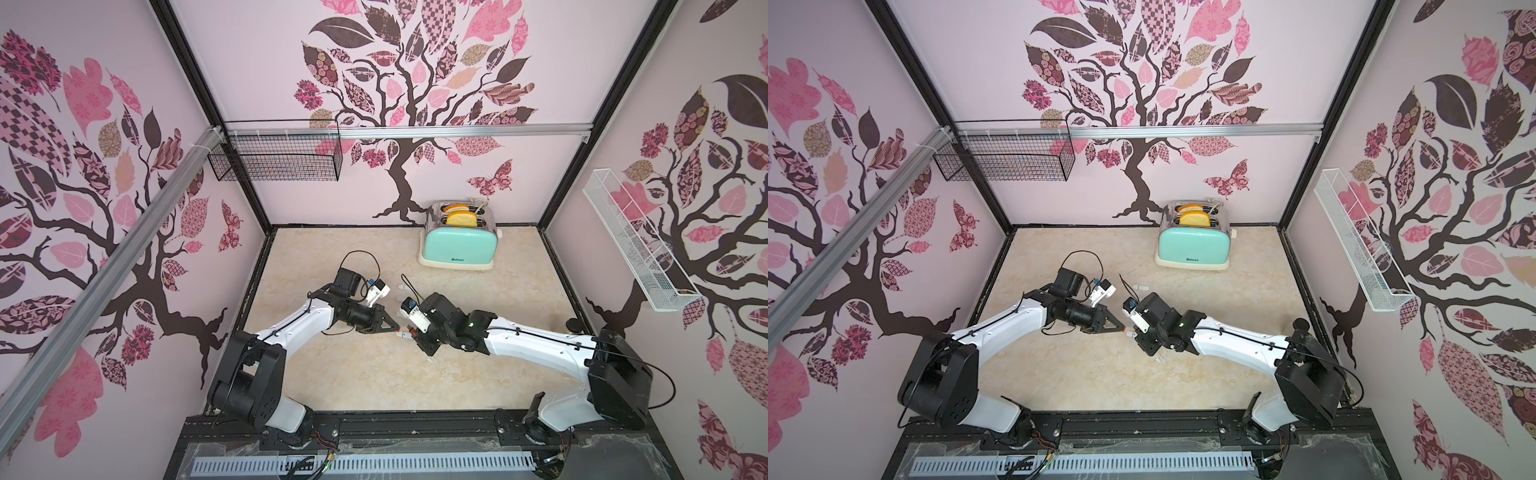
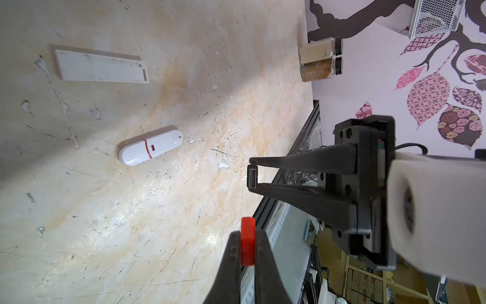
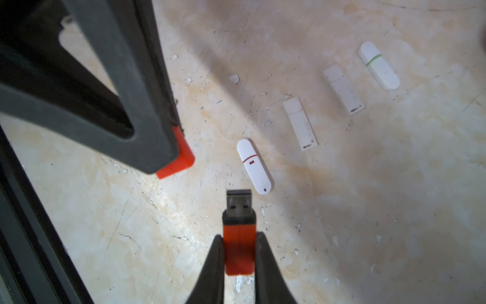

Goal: Close the usb drive cover
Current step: Close the cover of the USB drive.

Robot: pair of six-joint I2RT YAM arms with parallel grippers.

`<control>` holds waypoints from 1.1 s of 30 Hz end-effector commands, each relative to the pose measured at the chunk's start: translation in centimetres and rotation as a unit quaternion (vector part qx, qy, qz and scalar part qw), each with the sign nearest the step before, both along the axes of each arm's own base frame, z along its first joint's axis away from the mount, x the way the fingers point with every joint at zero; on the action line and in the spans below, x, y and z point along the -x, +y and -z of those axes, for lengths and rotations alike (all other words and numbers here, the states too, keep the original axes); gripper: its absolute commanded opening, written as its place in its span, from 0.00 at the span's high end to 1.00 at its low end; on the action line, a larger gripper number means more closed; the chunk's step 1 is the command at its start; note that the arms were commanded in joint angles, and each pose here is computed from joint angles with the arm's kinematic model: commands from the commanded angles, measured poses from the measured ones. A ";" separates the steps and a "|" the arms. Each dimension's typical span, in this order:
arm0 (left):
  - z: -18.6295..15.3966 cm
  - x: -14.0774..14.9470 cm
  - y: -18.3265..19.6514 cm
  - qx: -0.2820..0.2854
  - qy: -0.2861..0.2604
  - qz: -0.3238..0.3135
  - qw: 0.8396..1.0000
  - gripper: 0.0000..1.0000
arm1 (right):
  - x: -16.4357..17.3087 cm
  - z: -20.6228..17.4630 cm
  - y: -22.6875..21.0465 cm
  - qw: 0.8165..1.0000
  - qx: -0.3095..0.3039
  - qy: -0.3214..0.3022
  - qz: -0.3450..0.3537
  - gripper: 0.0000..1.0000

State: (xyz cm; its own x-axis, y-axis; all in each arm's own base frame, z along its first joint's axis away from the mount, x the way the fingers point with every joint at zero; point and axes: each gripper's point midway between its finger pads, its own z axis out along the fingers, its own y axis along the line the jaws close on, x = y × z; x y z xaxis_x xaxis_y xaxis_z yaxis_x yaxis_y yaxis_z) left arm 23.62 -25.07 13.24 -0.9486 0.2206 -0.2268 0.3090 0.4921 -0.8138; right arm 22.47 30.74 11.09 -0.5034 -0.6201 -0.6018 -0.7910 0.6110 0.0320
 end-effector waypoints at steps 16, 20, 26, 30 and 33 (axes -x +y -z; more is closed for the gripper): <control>0.3 -0.4 -0.7 -0.016 0.019 0.006 1.000 1.00 | 0.0 -2.1 2.5 0.998 0.006 -0.047 -0.047 1.00; 0.1 -0.4 -0.9 -0.011 0.024 0.006 1.000 1.00 | 0.1 -1.8 2.5 0.998 0.019 -0.040 -0.047 1.00; 0.5 -0.4 -0.8 -0.018 0.023 0.007 1.000 1.00 | 0.1 -2.3 2.8 0.998 0.010 -0.041 -0.047 1.00; 1.0 -0.1 -0.9 -0.034 0.015 0.015 0.999 1.00 | 0.0 -2.6 3.1 0.997 0.001 -0.050 -0.050 1.00; 1.2 -0.2 -1.0 -0.036 0.021 0.014 0.999 1.00 | 0.5 -3.0 3.6 0.997 -0.005 -0.050 -0.061 1.00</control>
